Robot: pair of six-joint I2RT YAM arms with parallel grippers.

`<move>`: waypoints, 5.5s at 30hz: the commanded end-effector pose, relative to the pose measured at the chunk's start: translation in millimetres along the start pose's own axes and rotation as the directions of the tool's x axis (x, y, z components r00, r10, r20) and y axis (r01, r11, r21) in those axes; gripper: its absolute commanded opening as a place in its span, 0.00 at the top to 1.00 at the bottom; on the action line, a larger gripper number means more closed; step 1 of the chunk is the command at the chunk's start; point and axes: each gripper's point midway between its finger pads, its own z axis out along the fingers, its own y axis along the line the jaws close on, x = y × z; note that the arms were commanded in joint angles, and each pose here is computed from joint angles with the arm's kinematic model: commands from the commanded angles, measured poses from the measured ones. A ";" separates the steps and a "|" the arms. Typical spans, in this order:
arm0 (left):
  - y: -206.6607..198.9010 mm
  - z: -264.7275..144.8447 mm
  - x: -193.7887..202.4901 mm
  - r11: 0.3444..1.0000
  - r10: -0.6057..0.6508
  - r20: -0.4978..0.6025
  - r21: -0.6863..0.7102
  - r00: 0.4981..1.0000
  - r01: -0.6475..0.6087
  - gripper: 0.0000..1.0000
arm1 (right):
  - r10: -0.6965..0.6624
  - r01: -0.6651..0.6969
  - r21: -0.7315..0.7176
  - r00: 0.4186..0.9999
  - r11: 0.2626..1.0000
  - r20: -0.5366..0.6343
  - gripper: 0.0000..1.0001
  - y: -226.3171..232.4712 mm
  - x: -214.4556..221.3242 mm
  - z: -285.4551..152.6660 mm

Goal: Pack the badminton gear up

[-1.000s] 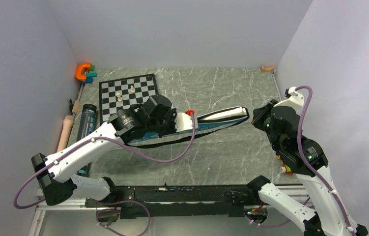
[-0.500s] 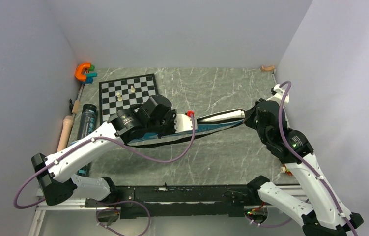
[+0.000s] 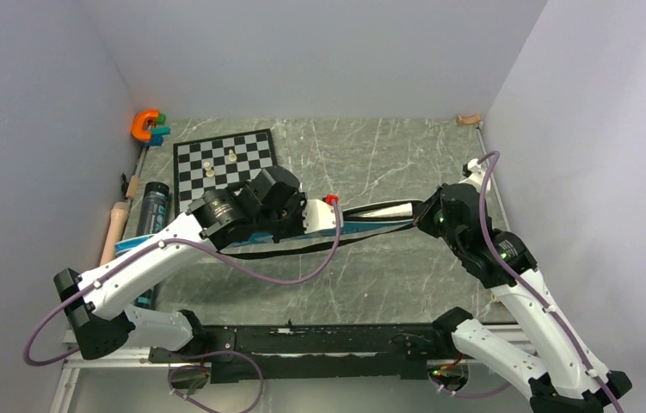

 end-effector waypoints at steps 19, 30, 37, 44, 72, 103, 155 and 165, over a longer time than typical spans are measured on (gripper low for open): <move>32.1 -23.9 -54.9 0.993 0.035 0.198 -0.121 0.980 -0.011 1.00 | -0.043 0.053 -0.075 0.991 0.996 0.127 0.93 21.6 -63.2 -56.3; 33.8 -24.7 -53.8 0.991 0.036 0.196 -0.134 0.980 -0.010 1.00 | -0.027 0.019 -0.160 0.999 0.987 -0.046 1.00 42.3 -13.8 -14.9; 32.3 -24.9 -53.1 0.992 0.036 0.197 -0.128 0.980 -0.011 1.00 | -0.061 0.060 -0.071 0.998 0.996 -0.012 1.00 26.2 -22.8 -15.6; 37.4 -23.8 -51.4 0.987 0.020 0.191 -0.158 0.981 0.011 1.00 | -0.097 0.109 -0.239 0.993 0.965 0.061 0.56 75.8 -72.8 -58.2; 51.5 -27.1 -64.1 0.973 -0.126 0.255 -0.159 0.959 0.170 1.00 | -0.063 -0.225 -0.849 0.955 0.479 -0.289 0.37 175.4 35.7 -55.1; 43.6 -32.7 -79.1 0.978 -0.158 0.297 -0.085 0.942 0.191 1.00 | -0.050 -0.259 -0.841 0.946 0.475 -0.320 0.63 195.9 68.0 -30.1; 20.4 -17.7 -29.2 0.993 -0.028 0.161 -0.107 0.987 0.046 1.00 | 0.001 -0.031 -0.397 0.997 0.917 -0.075 1.00 38.4 -51.6 -26.0; 18.3 -13.3 -20.7 0.993 -0.015 0.134 -0.114 0.991 0.030 1.00 | 0.039 -0.038 -0.177 0.999 0.984 0.005 1.00 -2.4 -75.3 -17.7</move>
